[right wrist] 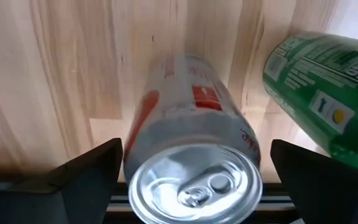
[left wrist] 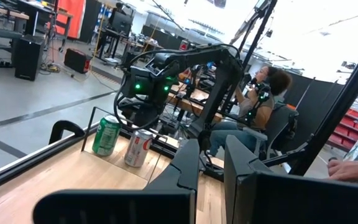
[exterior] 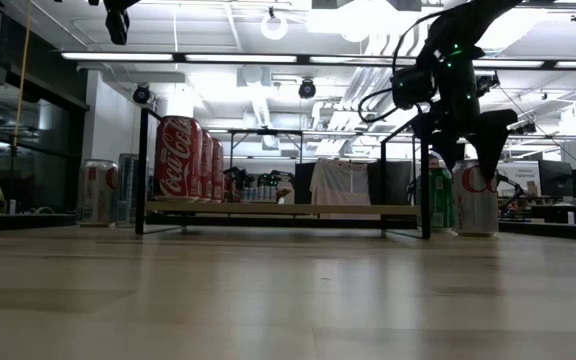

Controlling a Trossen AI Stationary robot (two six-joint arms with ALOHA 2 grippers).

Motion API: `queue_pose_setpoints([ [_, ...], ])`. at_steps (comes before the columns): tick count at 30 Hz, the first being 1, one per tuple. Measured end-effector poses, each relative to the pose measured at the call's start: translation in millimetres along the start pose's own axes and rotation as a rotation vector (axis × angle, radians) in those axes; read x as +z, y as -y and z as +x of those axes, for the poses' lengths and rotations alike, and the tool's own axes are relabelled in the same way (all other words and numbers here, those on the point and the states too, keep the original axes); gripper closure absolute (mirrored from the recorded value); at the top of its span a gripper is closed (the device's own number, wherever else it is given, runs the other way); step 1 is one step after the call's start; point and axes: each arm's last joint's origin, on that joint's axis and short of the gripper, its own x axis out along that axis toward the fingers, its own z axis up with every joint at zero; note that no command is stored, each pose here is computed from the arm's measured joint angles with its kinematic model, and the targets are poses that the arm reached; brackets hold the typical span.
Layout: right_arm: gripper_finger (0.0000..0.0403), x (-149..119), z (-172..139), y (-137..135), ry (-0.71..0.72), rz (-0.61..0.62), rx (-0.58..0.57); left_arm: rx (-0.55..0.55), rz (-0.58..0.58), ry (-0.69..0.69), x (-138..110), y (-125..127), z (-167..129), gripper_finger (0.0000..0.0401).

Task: Place canned beverage on shelf
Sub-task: Put the top right silver soda can on the shelf

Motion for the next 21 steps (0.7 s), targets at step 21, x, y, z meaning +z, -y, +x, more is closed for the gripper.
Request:
queue_pose_setpoints([
  [21,0.0106,-2.7,-0.2,-5.7,-0.050,1.195,0.093,0.011,0.002,-0.009,-1.1,-0.6,0.1,0.0401],
])
